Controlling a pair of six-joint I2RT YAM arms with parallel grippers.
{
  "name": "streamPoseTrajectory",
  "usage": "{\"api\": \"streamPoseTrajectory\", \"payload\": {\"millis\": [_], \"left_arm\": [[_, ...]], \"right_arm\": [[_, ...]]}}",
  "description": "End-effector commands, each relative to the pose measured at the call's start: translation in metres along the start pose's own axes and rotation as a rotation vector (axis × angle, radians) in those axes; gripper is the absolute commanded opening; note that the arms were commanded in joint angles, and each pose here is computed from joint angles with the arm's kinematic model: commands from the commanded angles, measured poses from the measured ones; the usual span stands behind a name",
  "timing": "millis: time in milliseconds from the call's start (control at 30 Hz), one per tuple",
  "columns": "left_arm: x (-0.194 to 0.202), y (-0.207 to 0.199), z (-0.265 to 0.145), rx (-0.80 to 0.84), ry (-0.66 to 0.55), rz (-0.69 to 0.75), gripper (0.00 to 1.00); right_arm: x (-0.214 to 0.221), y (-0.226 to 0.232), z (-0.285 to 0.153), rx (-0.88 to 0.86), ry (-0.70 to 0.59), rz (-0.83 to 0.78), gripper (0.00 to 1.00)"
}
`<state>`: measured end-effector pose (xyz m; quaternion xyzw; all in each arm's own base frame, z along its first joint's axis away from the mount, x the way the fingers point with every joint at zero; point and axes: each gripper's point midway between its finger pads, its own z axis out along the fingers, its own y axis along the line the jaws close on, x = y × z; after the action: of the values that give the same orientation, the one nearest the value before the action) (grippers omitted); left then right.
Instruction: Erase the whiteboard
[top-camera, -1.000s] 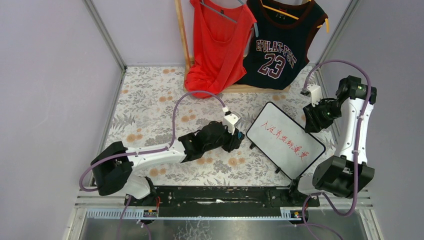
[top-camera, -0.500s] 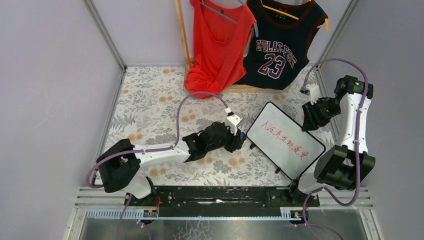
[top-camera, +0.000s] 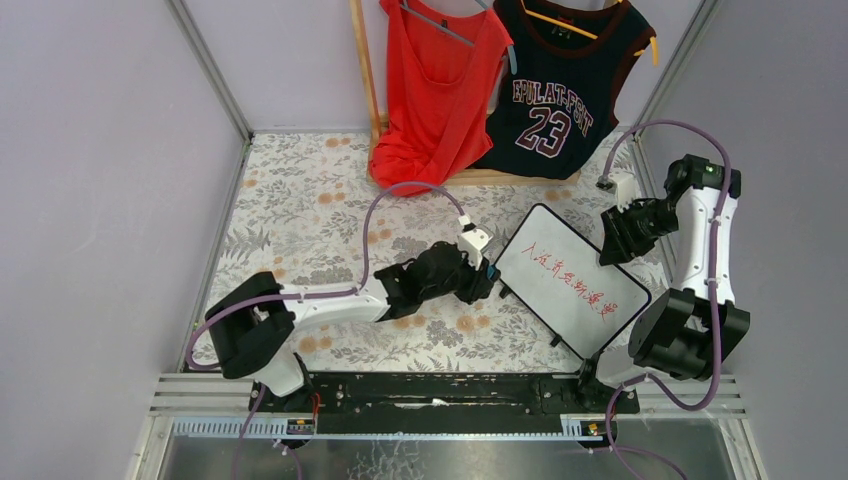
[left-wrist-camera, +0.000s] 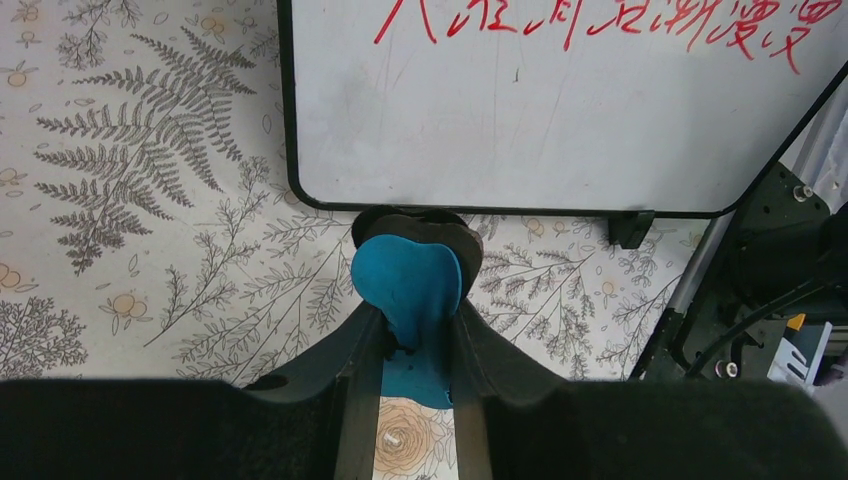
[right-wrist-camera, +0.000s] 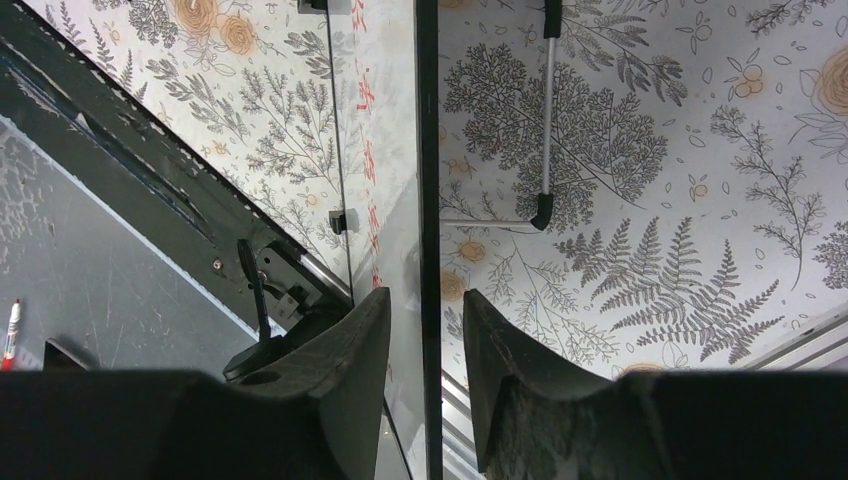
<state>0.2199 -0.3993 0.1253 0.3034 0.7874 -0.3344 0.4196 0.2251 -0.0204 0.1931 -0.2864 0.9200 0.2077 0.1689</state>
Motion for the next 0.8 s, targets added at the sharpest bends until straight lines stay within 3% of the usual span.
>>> {"api": "streamPoseTrajectory", "payload": {"millis": [0,300,367,400,433,767], "left_arm": [[-0.035,-0.014,0.006,0.045,-0.1,-0.001,0.0],[-0.038,-0.022,0.012,0.06,-0.099,0.006,0.0],[-0.039,-0.023,0.013,0.062,-0.1,0.007,0.0],[-0.039,-0.023,0.013,0.062,-0.1,0.007,0.0],[-0.039,-0.024,0.015,0.063,-0.099,0.007,0.0],[-0.056,-0.031,0.034,0.055,-0.12,0.025,0.0]], "right_arm": [[-0.002,0.011,0.006,-0.058,-0.005,0.02,0.39],[0.003,0.015,0.012,-0.081,0.006,0.024,0.35],[0.004,0.015,0.012,-0.082,0.008,0.025,0.27],[0.004,0.015,0.013,-0.083,0.009,0.025,0.18],[0.004,0.014,0.013,-0.085,0.011,0.03,0.0],[0.005,0.014,0.016,-0.096,0.018,0.034,0.0]]}}
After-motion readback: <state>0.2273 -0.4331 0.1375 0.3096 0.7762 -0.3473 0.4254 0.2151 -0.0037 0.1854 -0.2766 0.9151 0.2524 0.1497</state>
